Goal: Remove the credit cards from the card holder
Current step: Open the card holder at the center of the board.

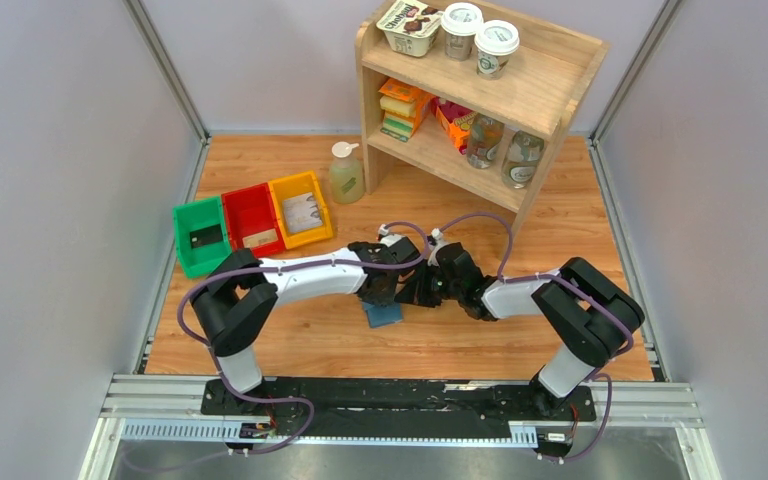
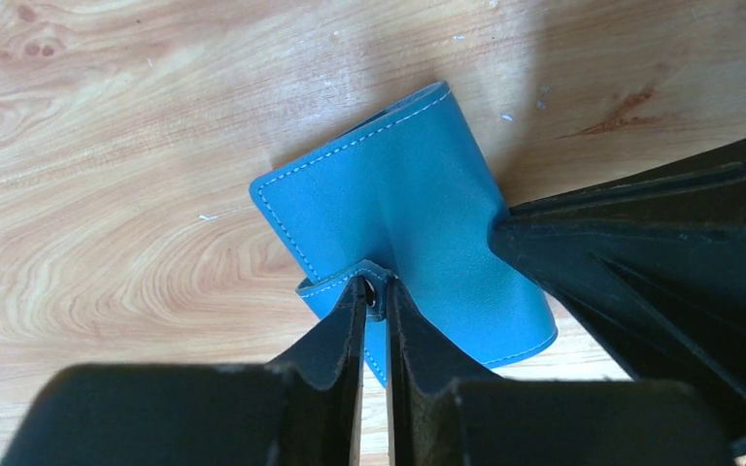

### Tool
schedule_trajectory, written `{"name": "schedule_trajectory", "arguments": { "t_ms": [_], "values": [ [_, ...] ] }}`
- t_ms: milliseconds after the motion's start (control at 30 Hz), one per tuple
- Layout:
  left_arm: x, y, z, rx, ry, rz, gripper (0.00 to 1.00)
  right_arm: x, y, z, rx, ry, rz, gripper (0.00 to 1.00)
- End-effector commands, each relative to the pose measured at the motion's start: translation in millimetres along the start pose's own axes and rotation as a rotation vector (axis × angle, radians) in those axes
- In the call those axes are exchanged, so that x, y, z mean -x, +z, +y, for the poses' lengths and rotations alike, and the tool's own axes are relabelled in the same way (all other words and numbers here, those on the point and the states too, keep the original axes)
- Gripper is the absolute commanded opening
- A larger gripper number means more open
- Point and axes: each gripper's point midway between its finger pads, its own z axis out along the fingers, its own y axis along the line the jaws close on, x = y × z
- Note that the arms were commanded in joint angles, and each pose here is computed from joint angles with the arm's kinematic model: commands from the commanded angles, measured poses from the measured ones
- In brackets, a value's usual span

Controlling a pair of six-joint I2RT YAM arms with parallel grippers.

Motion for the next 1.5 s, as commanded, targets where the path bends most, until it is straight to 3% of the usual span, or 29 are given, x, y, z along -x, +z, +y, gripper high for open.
{"name": "schedule_trajectory", "arguments": {
  "t_ms": [0,300,433,567,667,967,1300,1467],
  "values": [
    [6,-11,9,-0.016,-0.022,-0.072,0.12,1,-3,-6,-0.028,-0.017,-0.024,0.00],
    [8,-32,23,-0.226,-0.251,-0.220,0.05,7,-8,-11,-0.070,-0.073,-0.044,0.00],
    [-21,-17,35,-0.257,-0.378,-0.198,0.00,10,-9,-10,-0.092,-0.110,-0.045,0.07],
    [-36,-6,37,-0.305,-0.485,-0.205,0.00,17,-12,-10,-0.152,-0.175,-0.055,0.42],
    [-37,-3,33,-0.361,-0.532,-0.217,0.00,26,-19,-5,-0.204,-0.237,-0.068,0.61],
    [-37,-9,40,-0.427,-0.542,-0.274,0.00,31,-35,30,-0.441,-0.485,-0.102,0.98],
    [-32,-19,33,-0.516,-0.526,-0.329,0.00,12,-10,48,-0.570,-0.538,-0.063,1.00],
    [-31,-19,33,-0.529,-0.546,-0.342,0.00,3,-1,34,-0.649,-0.529,-0.036,1.00]
  ]
}}
